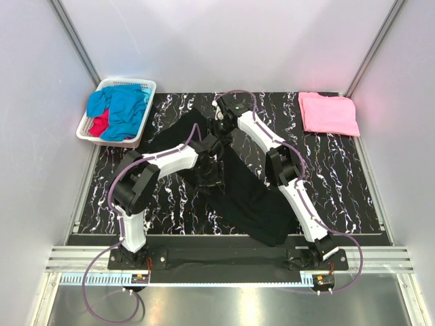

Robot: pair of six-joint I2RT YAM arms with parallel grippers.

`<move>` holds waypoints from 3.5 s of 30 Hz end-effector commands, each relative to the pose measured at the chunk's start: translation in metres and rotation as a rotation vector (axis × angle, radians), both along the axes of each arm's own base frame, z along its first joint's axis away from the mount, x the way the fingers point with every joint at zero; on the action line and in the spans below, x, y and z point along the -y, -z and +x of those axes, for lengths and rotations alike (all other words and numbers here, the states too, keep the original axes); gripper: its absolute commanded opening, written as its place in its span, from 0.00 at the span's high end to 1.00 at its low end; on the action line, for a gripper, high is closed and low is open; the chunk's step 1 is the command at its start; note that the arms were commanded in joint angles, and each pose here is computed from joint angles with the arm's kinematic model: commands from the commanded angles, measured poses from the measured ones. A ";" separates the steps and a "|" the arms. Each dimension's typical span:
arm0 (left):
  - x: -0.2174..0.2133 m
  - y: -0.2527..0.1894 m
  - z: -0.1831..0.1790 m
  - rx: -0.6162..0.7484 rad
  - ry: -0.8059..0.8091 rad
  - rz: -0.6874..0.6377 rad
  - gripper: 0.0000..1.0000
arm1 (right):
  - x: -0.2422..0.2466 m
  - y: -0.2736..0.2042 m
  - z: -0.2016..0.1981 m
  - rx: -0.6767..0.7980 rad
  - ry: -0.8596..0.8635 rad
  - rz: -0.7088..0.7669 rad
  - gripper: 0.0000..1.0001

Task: Fold and stack the t-shirts
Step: Fold the tshirt

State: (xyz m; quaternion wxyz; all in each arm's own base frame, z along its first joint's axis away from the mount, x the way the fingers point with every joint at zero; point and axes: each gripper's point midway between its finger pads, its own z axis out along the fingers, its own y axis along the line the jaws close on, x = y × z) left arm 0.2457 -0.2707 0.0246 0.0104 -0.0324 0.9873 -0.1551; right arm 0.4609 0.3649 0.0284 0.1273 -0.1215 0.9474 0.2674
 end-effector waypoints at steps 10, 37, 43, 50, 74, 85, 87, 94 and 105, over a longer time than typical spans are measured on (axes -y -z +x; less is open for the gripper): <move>-0.058 -0.004 0.012 0.015 -0.049 0.085 0.37 | 0.077 0.023 0.051 0.086 0.181 -0.205 0.42; -0.065 -0.089 0.104 0.272 -0.135 -0.076 0.36 | 0.058 -0.118 0.083 0.377 0.147 0.043 0.39; -0.057 -0.099 0.142 0.326 -0.155 -0.072 0.36 | 0.087 -0.128 0.058 0.337 0.205 -0.100 0.37; -0.065 -0.075 0.199 0.314 -0.258 0.083 0.36 | 0.112 -0.098 -0.028 0.275 0.138 -0.321 0.37; -0.080 -0.030 0.261 0.338 -0.327 0.193 0.37 | 0.118 -0.028 -0.225 0.092 0.024 -0.313 0.36; -0.085 -0.005 0.254 0.277 -0.277 0.239 0.37 | 0.097 0.026 -0.250 0.021 -0.029 -0.357 0.37; -0.087 -0.005 0.256 0.275 -0.279 0.237 0.37 | 0.092 0.030 -0.255 0.008 -0.039 -0.354 0.37; -0.099 -0.014 0.277 0.307 -0.317 0.215 0.36 | 0.071 0.037 -0.285 -0.018 -0.113 -0.348 0.37; -0.084 -0.030 0.330 0.438 -0.313 -0.023 0.33 | 0.028 0.019 -0.309 -0.009 -0.200 -0.268 0.38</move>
